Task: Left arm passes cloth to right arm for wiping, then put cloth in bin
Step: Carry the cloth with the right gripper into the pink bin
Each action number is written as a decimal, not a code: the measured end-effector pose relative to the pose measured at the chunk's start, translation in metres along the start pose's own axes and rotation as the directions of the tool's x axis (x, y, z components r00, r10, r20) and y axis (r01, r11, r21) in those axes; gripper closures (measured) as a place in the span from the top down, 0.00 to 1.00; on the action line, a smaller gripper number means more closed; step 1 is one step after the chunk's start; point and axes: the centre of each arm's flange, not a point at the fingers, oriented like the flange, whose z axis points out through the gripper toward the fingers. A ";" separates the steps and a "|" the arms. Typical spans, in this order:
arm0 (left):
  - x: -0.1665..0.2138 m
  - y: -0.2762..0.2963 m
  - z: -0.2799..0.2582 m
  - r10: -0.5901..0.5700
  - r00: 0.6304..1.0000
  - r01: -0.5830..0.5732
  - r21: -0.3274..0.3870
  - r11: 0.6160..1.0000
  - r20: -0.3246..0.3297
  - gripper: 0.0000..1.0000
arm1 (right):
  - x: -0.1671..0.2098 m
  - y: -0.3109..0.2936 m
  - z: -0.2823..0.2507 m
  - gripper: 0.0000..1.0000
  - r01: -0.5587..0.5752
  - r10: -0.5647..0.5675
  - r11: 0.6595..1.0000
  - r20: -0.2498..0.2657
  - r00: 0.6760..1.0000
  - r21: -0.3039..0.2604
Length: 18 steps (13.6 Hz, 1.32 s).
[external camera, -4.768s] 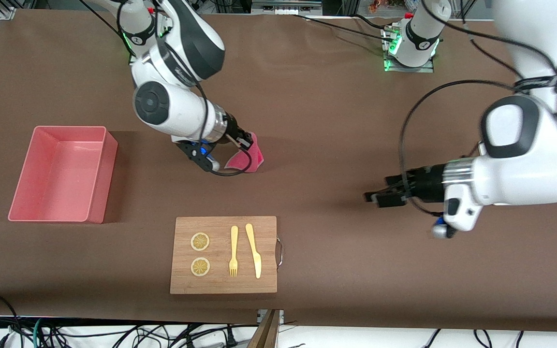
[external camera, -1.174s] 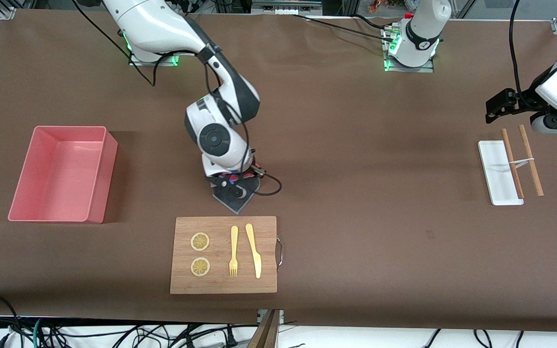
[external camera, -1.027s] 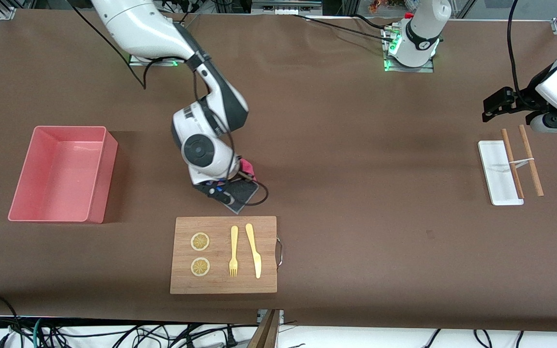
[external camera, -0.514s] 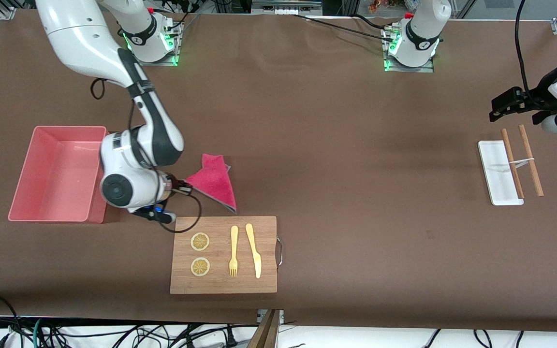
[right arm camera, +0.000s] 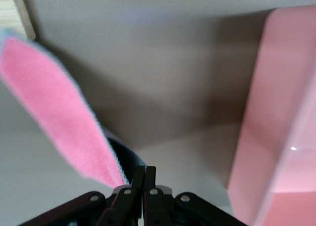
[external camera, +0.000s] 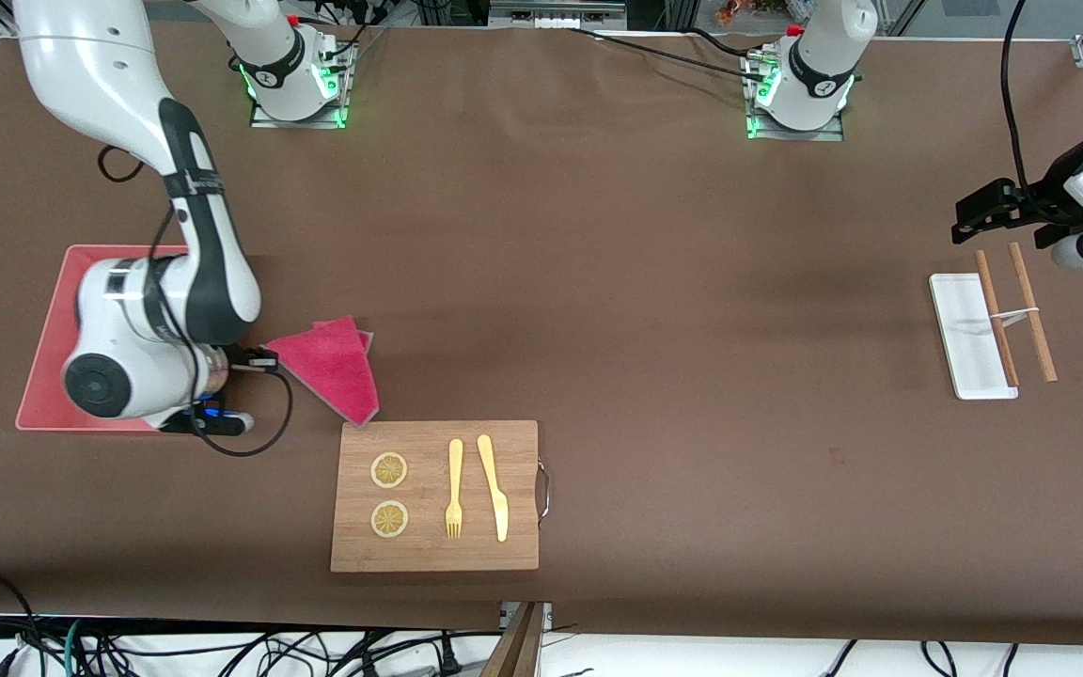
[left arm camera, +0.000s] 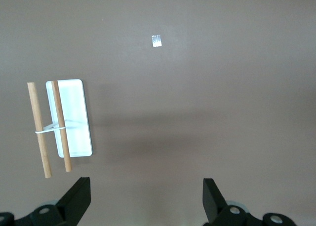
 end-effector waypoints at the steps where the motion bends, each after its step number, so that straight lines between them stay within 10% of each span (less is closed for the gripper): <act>1: 0.000 -0.003 -0.005 -0.005 1.000 0.005 0.001 1.000 -0.012 1.00 | -0.010 0.007 -0.016 0.00 0.010 -0.010 1.000 0.011 1.000 0.004; 10: 0.005 -0.009 -0.002 -0.009 1.000 0.009 0.003 1.000 -0.008 1.00 | -0.135 0.061 -0.206 0.00 0.034 -0.037 0.999 0.118 0.992 0.024; 18: 0.005 -0.016 -0.003 -0.018 1.000 0.018 0.010 1.000 -0.009 1.00 | -0.167 0.217 -0.237 0.00 0.195 -0.190 0.979 0.089 0.978 -0.054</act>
